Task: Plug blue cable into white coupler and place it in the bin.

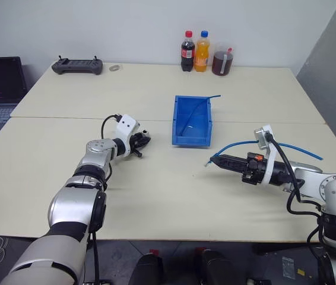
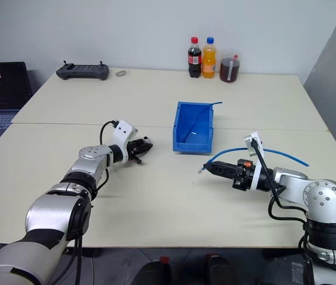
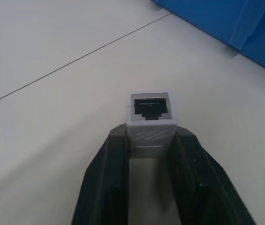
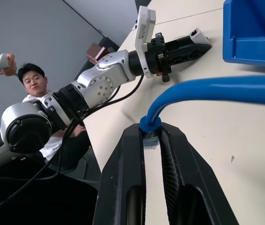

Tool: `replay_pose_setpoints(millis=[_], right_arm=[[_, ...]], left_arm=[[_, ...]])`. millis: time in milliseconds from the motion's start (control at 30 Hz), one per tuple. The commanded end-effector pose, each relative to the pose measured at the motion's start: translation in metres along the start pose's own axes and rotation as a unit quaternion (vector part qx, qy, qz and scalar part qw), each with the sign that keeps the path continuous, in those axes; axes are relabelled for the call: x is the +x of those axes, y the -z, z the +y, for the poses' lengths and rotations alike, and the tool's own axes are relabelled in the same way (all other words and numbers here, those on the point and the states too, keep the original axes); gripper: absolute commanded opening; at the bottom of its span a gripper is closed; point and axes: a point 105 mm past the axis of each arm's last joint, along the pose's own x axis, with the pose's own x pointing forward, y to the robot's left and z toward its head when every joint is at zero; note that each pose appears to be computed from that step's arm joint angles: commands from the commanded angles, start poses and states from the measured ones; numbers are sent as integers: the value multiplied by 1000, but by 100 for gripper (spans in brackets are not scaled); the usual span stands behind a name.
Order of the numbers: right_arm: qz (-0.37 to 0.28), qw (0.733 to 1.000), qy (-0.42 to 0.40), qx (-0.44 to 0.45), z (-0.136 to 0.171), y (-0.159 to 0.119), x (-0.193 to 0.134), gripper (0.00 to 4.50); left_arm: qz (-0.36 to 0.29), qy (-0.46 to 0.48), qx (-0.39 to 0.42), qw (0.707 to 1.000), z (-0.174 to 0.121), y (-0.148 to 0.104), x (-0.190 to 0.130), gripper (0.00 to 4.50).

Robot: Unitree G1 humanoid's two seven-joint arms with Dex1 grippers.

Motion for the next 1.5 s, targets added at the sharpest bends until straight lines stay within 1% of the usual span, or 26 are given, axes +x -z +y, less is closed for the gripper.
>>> replay_pose_setpoints(millis=[33, 167, 333, 400, 467, 567, 667, 800, 933, 1033, 1200, 1300, 1500], right_arm=[[-20, 999, -17, -20, 11, -9, -3, 20], [-20, 999, -17, -23, 11, -10, -2, 20], [-12, 999, -12, -40, 12, -10, -2, 20], [-5, 998, -10, -62, 13, -12, 0, 20], [3, 997, -13, -80, 15, -14, 3, 20], [16, 994, -19, -104, 16, -14, 7, 20], [19, 993, -24, -118, 16, -15, 13, 20], [24, 989, -31, -140, 16, -14, 23, 20], [35, 982, -40, -183, 17, -9, 39, 20], [43, 974, -46, -217, 17, -5, 47, 20], [59, 960, -52, -269, 15, 6, 55, 20], [77, 951, -63, -294, 14, 18, 58, 20], [92, 939, -73, -324, 11, 31, 66, 20]], left_arm=[[-22, -13, 10, 1000, 9, -18, -2, 78], [-30, -8, 8, 999, 8, -20, -2, 78], [-57, 64, 7, 996, -10, -26, -2, 78], [-58, 148, 41, 986, -31, -17, -9, 78], [-56, 228, 58, 970, -52, -6, -23, 78], [-39, 287, 72, 954, -71, 7, -44, 78], [-29, 321, 100, 941, -89, 13, -62, 78], [-39, 333, 114, 935, -106, 11, -66, 78], [-64, 346, 130, 927, -130, 6, -58, 78], [-64, 359, 147, 920, -143, 10, -55, 78], [-63, 362, 148, 918, -146, 13, -52, 78], [-61, 370, 150, 915, -148, 16, -53, 78], [-54, 378, 151, 912, -149, 19, -53, 78]])
